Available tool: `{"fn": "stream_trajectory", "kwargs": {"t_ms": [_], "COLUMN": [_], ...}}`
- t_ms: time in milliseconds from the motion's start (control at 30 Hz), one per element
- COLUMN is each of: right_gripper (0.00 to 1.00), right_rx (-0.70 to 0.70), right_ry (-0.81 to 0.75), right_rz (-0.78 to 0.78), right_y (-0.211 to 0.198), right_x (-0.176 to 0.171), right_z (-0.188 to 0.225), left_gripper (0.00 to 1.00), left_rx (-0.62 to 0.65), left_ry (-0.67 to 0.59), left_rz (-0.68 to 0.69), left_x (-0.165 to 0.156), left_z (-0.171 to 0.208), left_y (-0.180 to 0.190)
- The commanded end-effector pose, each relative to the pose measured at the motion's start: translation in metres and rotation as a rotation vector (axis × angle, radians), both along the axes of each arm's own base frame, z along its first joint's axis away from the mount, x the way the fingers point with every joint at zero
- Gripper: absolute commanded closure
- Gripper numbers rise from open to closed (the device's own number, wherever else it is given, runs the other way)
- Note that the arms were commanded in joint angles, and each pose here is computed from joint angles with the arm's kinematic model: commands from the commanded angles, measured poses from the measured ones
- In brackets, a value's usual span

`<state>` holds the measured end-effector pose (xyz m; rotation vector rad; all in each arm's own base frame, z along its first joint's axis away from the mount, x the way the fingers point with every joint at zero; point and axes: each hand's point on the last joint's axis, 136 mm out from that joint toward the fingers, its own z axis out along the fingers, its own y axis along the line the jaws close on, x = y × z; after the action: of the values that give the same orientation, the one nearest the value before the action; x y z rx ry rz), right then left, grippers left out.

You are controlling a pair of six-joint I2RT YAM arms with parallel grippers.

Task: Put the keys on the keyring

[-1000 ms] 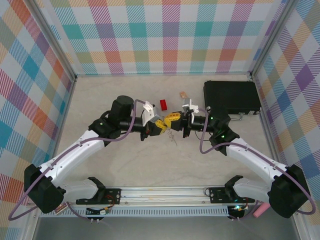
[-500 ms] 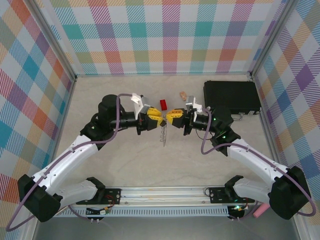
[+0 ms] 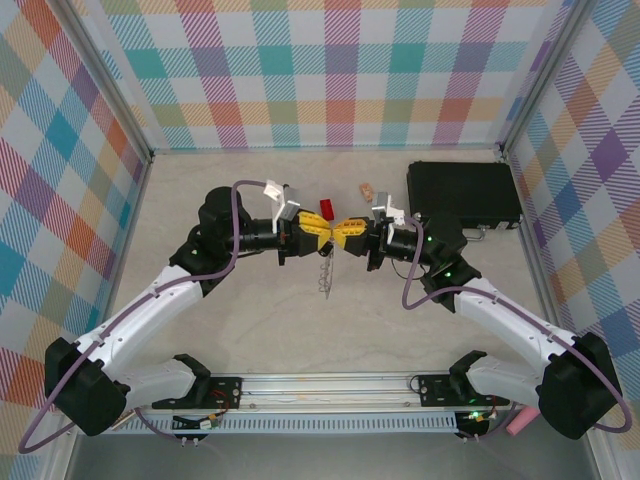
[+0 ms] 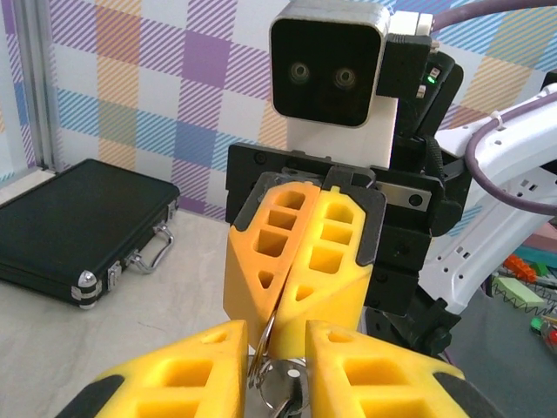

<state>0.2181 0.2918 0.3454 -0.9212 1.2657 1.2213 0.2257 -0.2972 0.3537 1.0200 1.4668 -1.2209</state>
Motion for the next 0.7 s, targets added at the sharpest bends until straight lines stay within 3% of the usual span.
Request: {"fn": "stream_trajectory", "kwargs": {"t_ms": [0, 100, 200, 433, 600, 667], "right_gripper": [1.0, 1.0, 1.0, 1.0, 1.0, 1.0], "right_rx": [0.052, 0.053, 0.053, 0.048, 0.049, 0.049], "right_ry": [-0.069, -0.067, -0.065, -0.063, -0.061, -0.061], "right_rz": [0.005, 0.007, 0.011, 0.024, 0.029, 0.031], "right_y": [-0.006, -0.006, -0.006, -0.005, -0.005, -0.005], "right_x": [-0.007, -0.007, -0.008, -0.01, -0.01, -0.01], "right_z": [0.02, 0.02, 0.02, 0.018, 0.018, 0.018], "left_gripper": [0.77, 0.77, 0.7, 0.71, 0.78, 0.88], "left_rx": [0.007, 0.028, 0.036, 0.019, -0.011, -0.015], "left_ry": [-0.003, 0.004, 0.009, 0.009, 0.005, 0.005], "left_rz": [-0.011, 0.019, 0.058, 0.043, -0.027, -0.049], "left_x": [-0.002, 0.003, 0.01, 0.01, 0.001, -0.002], "left_z": [-0.003, -0.01, -0.013, -0.01, -0.007, -0.007], "left_y": [0.001, 0.002, 0.004, 0.001, -0.003, -0.004]}}
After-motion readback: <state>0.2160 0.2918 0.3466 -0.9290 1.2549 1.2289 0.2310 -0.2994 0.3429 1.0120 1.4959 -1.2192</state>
